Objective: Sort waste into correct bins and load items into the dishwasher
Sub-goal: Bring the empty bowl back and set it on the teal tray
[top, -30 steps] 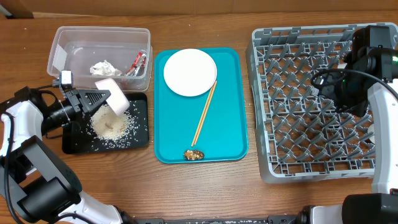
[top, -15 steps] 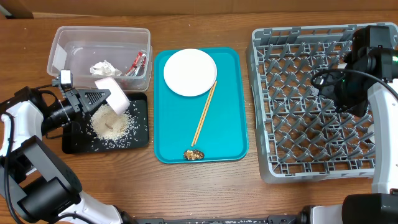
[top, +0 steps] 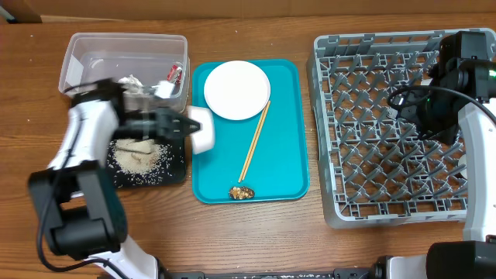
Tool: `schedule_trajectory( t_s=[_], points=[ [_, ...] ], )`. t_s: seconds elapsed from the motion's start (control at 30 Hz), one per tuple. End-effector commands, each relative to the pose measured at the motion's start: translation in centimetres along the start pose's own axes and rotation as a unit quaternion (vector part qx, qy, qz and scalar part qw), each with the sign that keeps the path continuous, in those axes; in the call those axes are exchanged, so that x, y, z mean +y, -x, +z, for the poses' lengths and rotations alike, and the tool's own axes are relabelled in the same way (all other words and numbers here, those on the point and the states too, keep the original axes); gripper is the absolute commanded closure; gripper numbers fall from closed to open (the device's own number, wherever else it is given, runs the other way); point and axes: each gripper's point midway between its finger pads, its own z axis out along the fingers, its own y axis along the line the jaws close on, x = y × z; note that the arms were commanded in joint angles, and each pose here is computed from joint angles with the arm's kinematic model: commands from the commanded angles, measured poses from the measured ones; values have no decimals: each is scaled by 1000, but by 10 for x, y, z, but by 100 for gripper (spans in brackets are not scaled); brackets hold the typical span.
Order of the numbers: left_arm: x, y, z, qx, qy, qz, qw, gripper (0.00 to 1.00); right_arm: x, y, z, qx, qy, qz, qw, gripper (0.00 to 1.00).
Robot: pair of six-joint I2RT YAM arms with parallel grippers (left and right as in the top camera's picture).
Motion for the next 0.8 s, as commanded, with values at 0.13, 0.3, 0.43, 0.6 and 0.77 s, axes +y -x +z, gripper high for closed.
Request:
schedule_trajectory(
  t_s=[0.13, 0.3, 0.43, 0.6, 0.77],
  points=[
    [16, -6, 90, 112, 279, 113, 947, 96, -1, 4, -3, -10, 0, -1, 1000, 13],
    [8, -24, 135, 137, 374, 201, 895, 95, -1, 4, -3, -10, 0, -1, 1000, 13],
    [0, -30, 151, 140, 399, 247, 872, 93, -1, 3, -3, -9, 0, -1, 1000, 13],
    [-5, -33, 156, 142, 399, 257, 868, 30, 0, 3, -3, -9, 2, -1, 1000, 12],
    [-25, -19, 138, 133, 409, 228, 873, 27, 1, 4, -3, -10, 6, -1, 1000, 7]
  ],
)
